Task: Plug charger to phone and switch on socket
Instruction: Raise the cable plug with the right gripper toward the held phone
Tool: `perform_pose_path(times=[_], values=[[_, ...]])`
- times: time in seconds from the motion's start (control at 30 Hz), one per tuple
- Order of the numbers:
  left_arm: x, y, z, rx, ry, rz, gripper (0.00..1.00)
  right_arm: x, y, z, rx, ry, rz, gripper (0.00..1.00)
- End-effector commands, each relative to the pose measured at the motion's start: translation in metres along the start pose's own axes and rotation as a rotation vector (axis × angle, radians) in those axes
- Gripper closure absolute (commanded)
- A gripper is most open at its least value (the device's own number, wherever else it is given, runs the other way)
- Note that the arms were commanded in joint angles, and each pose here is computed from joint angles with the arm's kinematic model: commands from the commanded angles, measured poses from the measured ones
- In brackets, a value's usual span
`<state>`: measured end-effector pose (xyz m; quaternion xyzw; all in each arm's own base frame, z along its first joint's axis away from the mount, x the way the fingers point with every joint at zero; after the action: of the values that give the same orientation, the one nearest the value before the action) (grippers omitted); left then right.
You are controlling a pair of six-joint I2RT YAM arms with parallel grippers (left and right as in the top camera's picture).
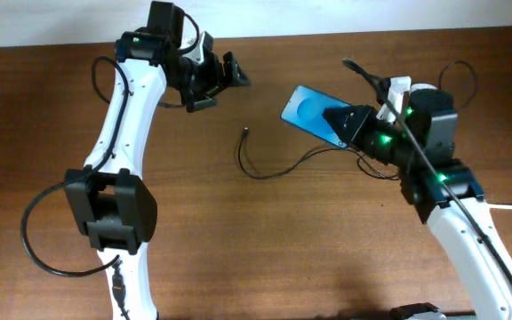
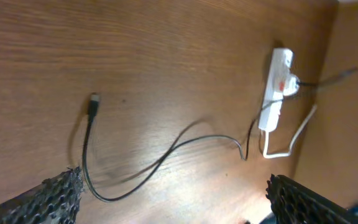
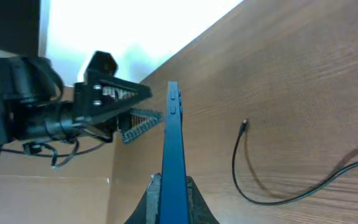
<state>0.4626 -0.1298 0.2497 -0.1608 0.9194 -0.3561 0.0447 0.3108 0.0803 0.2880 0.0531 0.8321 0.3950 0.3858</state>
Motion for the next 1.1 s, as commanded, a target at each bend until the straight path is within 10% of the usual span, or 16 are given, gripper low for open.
perform_pose_path(times=[0.0,0.27,0.57,1.07], values=[[0.002,-0.005,-0.005,0.046,0.016,0.056,0.0,0.001,-0.003,0.013,0.007,-0.15,0.102,0.96],[0.0,-0.005,-0.005,0.044,0.007,0.06,0.01,-0.019,-0.025,0.082,-0.229,-0.327,0.297,0.96],[-0.004,-0.042,0.001,0.558,0.232,0.129,0.01,-0.029,-0.033,0.091,-0.299,-0.46,0.438,0.96],[-0.006,-0.053,0.007,0.53,0.232,-0.034,0.25,0.016,0.024,0.126,-0.288,-0.436,0.617,0.96]])
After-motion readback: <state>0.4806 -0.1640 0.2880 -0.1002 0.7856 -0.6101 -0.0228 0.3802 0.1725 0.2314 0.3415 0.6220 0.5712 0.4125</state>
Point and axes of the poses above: each gripper's point midway between its finger pads, its own z axis out along the fingers, its own y axis along the line the jaws close on, x = y × z, the point moved 9 cm from there along -z, back along the fingers, and after that the axes turned 14 degrees about -z, right-handed, at the moved point
